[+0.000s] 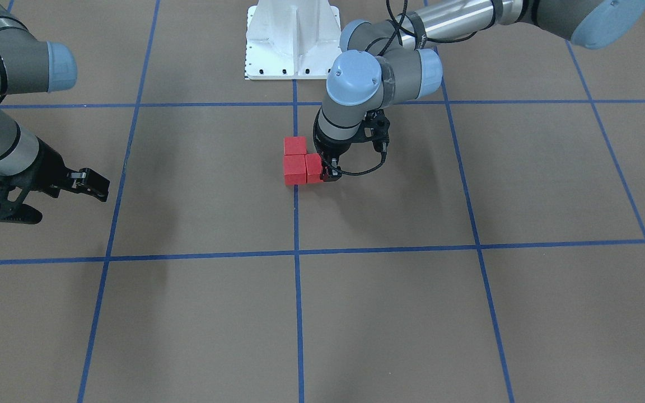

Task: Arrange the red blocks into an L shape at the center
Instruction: 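Lower the cube beside the end of the pair nearest the left arm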

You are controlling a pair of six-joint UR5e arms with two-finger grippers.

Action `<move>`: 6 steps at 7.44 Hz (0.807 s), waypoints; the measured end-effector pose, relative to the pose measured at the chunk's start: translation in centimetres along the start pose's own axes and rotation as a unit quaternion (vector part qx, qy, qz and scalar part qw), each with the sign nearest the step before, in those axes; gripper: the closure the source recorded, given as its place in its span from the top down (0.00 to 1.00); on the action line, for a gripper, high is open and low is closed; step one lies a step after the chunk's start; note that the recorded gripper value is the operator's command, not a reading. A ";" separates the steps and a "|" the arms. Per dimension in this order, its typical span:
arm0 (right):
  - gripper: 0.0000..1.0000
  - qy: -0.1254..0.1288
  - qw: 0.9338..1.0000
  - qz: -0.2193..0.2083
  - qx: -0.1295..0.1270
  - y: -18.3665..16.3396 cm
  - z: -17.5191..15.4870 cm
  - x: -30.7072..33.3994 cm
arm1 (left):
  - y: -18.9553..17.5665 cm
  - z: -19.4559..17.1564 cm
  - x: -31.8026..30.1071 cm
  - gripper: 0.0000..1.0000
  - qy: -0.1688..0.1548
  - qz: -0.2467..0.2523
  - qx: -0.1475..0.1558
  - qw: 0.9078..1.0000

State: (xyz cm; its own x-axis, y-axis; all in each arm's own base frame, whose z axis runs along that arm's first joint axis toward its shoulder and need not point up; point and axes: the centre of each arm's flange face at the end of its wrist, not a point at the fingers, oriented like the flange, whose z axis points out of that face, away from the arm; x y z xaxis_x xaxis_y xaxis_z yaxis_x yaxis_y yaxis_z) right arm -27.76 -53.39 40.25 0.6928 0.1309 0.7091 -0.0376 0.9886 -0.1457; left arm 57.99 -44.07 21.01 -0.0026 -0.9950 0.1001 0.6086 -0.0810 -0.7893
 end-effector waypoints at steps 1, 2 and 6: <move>1.00 0.000 1.000 0.000 0.000 0.0 0.0 0.0 | 0.1 0.1 -0.2 0.00 -0.001 0.001 0.000 1.000; 1.00 0.000 1.000 0.000 0.000 0.0 0.0 -0.1 | 0.2 0.2 -0.4 0.00 -0.002 0.002 0.000 1.000; 1.00 0.000 1.000 -0.001 0.000 0.0 0.0 -0.1 | 0.3 0.4 -0.6 0.00 -0.004 0.003 0.000 1.000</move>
State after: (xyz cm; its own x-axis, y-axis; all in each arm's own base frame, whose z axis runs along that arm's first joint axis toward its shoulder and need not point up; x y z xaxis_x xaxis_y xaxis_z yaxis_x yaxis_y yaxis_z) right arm -27.79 -53.40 40.17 0.6923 0.1298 0.7099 -0.0372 0.9888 -0.1445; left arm 58.47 -43.44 20.93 0.0082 -0.9950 0.0997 0.6087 -0.0741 -0.7899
